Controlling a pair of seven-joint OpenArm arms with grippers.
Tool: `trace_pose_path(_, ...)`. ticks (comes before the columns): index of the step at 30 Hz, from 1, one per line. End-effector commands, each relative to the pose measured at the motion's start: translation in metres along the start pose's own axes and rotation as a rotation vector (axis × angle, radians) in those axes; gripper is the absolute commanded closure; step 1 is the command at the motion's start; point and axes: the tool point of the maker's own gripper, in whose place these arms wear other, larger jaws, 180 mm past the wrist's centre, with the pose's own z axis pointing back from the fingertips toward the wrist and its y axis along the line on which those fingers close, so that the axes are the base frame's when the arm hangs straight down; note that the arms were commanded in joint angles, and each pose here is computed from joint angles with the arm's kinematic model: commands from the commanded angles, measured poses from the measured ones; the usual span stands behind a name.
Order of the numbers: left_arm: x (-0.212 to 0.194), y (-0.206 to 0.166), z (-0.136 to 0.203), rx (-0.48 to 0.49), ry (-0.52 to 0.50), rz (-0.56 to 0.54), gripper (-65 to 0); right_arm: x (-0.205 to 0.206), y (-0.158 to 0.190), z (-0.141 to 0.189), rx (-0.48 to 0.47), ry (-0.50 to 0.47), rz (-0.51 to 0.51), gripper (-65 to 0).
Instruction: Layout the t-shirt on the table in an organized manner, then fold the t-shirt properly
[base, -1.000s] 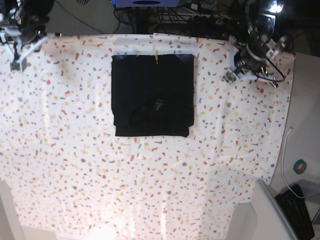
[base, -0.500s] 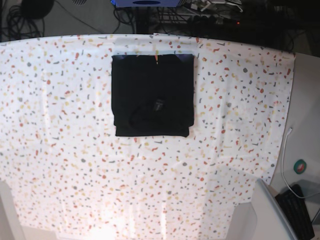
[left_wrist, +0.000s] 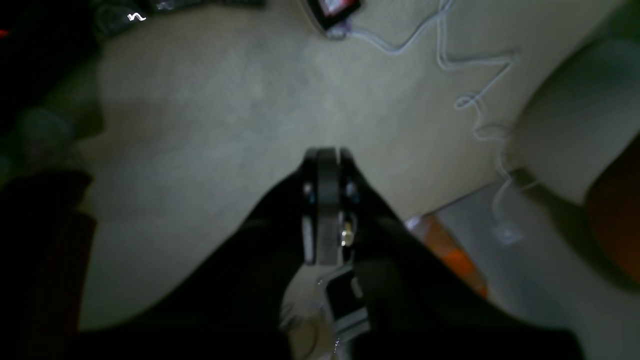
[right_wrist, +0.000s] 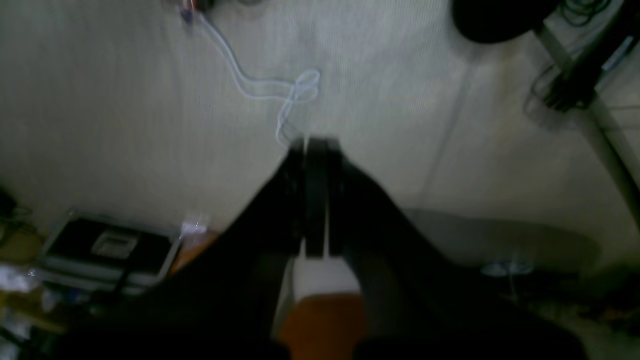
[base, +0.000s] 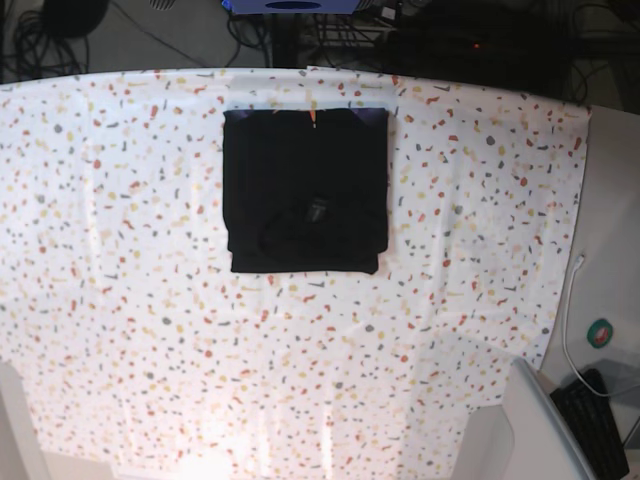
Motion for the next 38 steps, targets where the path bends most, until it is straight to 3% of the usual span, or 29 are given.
trace_pose_path(1,-0.004,-0.007,0.003,-0.025,-0.037,0.019,0.0,-0.019,-0.006,0.005,-0.012,0.003,0.027,0.0)
trace_pose_path(3,0.049,0.007,0.005,-0.005,-0.247,0.011,0.0,-0.008,0.005,0.005,0.008,-0.084,0.057,0.0)
trace_pose_path(4,0.055,0.011,0.007,0.0,-0.286,0.009,0.0,-0.006,0.009,0.005,0.014,-0.093,0.055,0.0)
trace_pose_path(9,0.025,0.022,0.008,0.02,-0.184,0.001,0.0,0.002,0.028,0.0,0.041,-0.108,0.041,0.0)
trace_pose_path(17,0.054,0.037,0.006,0.052,-0.229,-0.025,0.0,0.017,0.068,-0.005,0.098,-0.135,0.021,0.0)
trace_pose_path(26,0.039,0.03,0.007,0.041,-0.202,-0.02,0.0,0.03,0.111,-0.009,0.16,-0.14,0.004,0.0)
trace_pose_path(32,0.042,0.037,0.008,0.053,-0.209,-0.024,0.0,0.044,0.097,-0.011,0.141,-0.161,0.012,0.0)
trace_pose_path(38,0.054,0.043,0.006,0.061,-0.223,-0.028,0.0,0.057,0.062,-0.011,0.089,-0.18,0.028,0.0)
